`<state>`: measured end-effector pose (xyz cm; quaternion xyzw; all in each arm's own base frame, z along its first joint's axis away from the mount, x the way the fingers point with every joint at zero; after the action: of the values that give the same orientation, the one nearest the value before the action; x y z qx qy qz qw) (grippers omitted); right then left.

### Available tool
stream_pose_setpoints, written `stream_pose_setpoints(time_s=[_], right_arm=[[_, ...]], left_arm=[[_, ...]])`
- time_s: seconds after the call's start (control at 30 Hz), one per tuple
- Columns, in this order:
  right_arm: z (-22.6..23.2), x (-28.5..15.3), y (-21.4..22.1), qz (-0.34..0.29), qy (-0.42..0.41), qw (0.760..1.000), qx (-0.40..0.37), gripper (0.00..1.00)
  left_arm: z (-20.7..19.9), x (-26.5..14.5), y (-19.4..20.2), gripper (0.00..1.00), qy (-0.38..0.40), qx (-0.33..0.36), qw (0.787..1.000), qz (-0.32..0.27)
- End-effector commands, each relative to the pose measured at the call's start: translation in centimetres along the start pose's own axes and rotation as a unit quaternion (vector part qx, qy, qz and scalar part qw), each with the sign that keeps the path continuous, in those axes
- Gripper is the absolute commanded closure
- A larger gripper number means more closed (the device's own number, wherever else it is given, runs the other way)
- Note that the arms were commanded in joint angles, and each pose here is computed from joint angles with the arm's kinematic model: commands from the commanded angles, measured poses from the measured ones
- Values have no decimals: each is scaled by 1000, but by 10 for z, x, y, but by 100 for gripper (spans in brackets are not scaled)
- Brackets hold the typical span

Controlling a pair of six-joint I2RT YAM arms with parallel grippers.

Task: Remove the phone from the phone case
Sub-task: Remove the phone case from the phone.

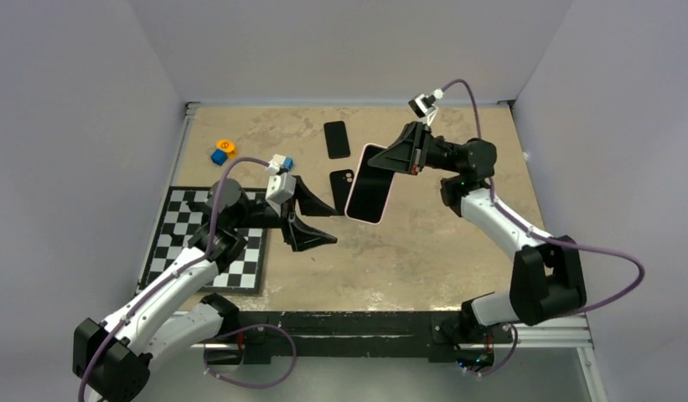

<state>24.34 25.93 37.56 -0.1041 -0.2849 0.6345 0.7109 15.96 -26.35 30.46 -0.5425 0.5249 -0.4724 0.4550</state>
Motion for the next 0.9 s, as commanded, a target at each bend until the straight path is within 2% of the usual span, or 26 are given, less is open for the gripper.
stream_pose_setpoints(time_s=[0.0, 0.2, 0.3, 0.4, 0.47, 0.73, 0.87], right_arm=[[18, -1, -20, -22, 42, 992, -117, 100], [30, 3, -26, -18, 39, 989, -139, 100], [33, 5, -25, -20, 26, 991, -132, 100], [31, 7, -23, -19, 21, 992, -123, 100], [30, 8, -21, -18, 20, 992, -121, 100], [25, 8, -18, -15, 19, 994, -110, 100], [20, 6, -15, -13, 16, 995, -101, 100]], left_arm=[[-20, -9, -10, 28, -13, -86, 994, -68], [-18, -10, -19, 25, -32, -165, 978, -121], [-15, -3, -29, 11, -8, -183, 973, -138], [-10, 2, -36, 5, 9, -186, 970, -156], [-5, 5, -36, 5, 10, -189, 970, -155], [6, 16, -37, 45, 24, -179, 974, -138], [7, 16, -39, 60, 27, -168, 975, -140]])
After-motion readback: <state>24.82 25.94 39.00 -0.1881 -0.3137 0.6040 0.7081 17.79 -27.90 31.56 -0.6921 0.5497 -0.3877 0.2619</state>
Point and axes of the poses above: each gripper's point midway between its finger pads, its own x axis out along the fingers, its own z axis along the line the jaws close on, y = z × x, the point moved 1 cm from there along -x, back along the fingers, and after that the axes turned 1 degree about -x, right-handed, at the moved point
